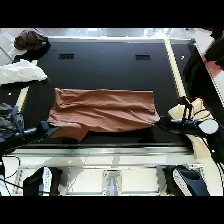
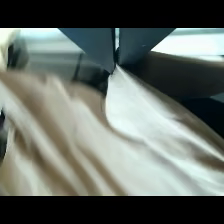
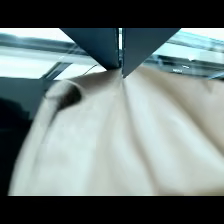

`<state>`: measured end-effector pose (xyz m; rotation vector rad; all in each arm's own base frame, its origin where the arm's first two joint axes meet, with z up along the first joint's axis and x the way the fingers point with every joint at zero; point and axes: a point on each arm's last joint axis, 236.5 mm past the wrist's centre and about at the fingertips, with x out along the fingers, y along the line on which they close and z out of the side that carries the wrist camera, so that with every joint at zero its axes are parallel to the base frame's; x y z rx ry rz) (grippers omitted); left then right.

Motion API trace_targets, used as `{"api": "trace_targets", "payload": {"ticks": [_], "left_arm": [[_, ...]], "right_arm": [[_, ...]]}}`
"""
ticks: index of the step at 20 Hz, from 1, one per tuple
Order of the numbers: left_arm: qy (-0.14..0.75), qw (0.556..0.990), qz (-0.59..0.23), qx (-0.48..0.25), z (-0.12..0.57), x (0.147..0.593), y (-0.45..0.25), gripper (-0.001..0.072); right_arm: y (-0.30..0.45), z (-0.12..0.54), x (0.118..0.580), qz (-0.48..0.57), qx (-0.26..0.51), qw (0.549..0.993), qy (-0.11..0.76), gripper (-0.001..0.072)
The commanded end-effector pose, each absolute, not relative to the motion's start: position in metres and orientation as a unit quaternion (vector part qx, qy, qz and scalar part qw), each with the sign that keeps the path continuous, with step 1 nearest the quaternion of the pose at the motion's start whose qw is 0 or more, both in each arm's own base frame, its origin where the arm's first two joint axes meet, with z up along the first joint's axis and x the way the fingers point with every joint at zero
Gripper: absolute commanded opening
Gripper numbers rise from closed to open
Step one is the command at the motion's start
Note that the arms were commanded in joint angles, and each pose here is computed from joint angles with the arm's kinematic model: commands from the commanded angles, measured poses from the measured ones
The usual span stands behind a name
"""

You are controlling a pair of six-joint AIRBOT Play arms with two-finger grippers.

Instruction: Fold the shirts.

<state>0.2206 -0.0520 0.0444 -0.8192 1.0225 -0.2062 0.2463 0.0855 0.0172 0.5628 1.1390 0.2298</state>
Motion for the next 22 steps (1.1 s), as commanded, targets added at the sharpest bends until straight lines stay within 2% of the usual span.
{"api": "trace_targets", "payload": {"ticks": [1, 4, 7, 10, 13, 17, 22], "left_arm": [[0.409, 0.828, -0.051, -0.38, 0.076, 0.239, -0.029, 0.0005], [0.4, 0.838, -0.046, -0.368, 0.09, 0.271, -0.001, 0.0005], [0.39, 0.853, -0.081, -0.336, 0.101, 0.329, 0.016, 0.0005], [0.414, 0.861, -0.125, -0.267, 0.085, 0.402, -0.005, 0.0005], [0.446, 0.861, -0.085, -0.229, 0.042, 0.461, -0.001, 0.0005], [0.509, 0.848, -0.065, -0.136, -0.02, 0.489, 0.007, 0.0006], [0.512, 0.85, -0.047, -0.113, -0.048, 0.5, 0.013, 0.001]], "right_arm": [[0.074, 0.039, 0.241, 0.095, 0.23, 0.824, 0.509, 0.0009], [0.06, 0.051, 0.282, 0.086, 0.209, 0.849, 0.478, 0.0009], [0.049, 0.054, 0.341, 0.08, 0.205, 0.859, 0.463, 0.001], [0.061, 0.04, 0.398, 0.098, 0.195, 0.851, 0.479, 0.001], [0.072, 0.007, 0.444, 0.104, 0.187, 0.833, 0.51, 0.001], [0.073, -0.04, 0.469, 0.095, 0.206, 0.809, 0.542, 0.0011], [0.072, -0.059, 0.468, 0.09, 0.206, 0.8, 0.556, 0.0013]]}}
